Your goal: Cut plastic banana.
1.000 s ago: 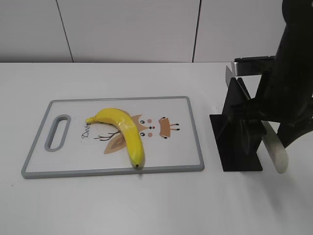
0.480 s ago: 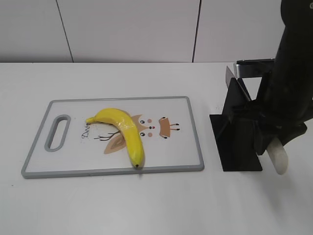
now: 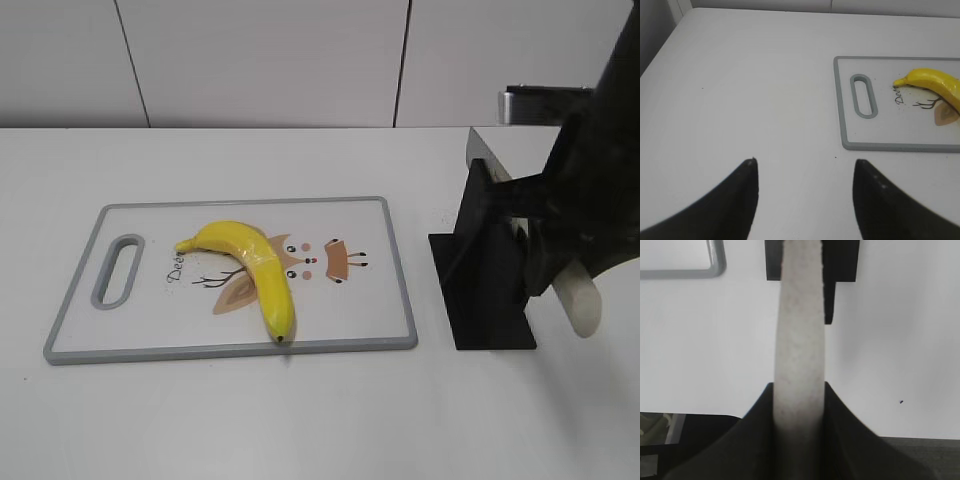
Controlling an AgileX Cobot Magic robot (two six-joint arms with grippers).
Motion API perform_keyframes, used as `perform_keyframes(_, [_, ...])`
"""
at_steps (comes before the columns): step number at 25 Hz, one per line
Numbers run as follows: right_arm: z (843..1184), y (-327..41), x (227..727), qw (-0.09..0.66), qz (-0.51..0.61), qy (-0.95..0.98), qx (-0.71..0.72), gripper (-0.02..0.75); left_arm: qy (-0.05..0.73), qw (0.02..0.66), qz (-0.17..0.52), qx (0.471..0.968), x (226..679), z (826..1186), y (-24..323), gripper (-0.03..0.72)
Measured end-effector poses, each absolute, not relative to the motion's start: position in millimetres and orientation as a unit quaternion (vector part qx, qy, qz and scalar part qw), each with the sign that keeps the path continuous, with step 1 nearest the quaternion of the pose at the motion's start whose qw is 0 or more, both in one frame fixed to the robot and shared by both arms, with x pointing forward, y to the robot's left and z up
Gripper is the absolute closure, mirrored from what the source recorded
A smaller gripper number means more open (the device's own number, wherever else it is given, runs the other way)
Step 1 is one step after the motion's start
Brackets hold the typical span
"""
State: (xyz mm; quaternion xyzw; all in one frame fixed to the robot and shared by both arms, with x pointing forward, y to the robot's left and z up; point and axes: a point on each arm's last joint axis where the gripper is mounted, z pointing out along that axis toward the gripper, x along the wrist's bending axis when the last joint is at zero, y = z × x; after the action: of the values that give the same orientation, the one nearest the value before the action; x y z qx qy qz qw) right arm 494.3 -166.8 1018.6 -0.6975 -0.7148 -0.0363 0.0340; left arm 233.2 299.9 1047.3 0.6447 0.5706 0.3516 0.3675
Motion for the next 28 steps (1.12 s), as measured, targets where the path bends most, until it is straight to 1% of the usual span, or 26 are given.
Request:
perform_keyframes(5, [1038,-171,486,0.019,-0.067,-0.712,-0.698,0.568,0.571,0.368,0.352,0.645,233,1047,300,0.122])
perform_keyframes(9, [1052,-175,484,0.003,-0.067,-0.711,-0.700,0.568,0.571,0.368,0.352,0.645,233,1047,300,0.122])
perform_keyframes(15, [1092,-173,490,-0.022,-0.128,-0.715,-0.687,0.569,0.571,0.368,0.352,0.645,233,1047,300,0.122])
perform_keyframes(19, [1111,-171,495,-0.044,-0.157,-0.758,-0.631,0.569,0.571,0.368,0.352,0.645,233,1047,300,0.122])
perform_keyframes(23, [1115,-170,496,-0.066,-0.157,-0.825,-0.539,0.569,0.569,0.367,0.353,0.646,233,1047,300,0.122])
perform_keyframes(28, [1114,-169,498,-0.085,-0.148,-0.885,-0.433,0.569,0.542,0.349,0.341,0.684,245,1054,296,0.122])
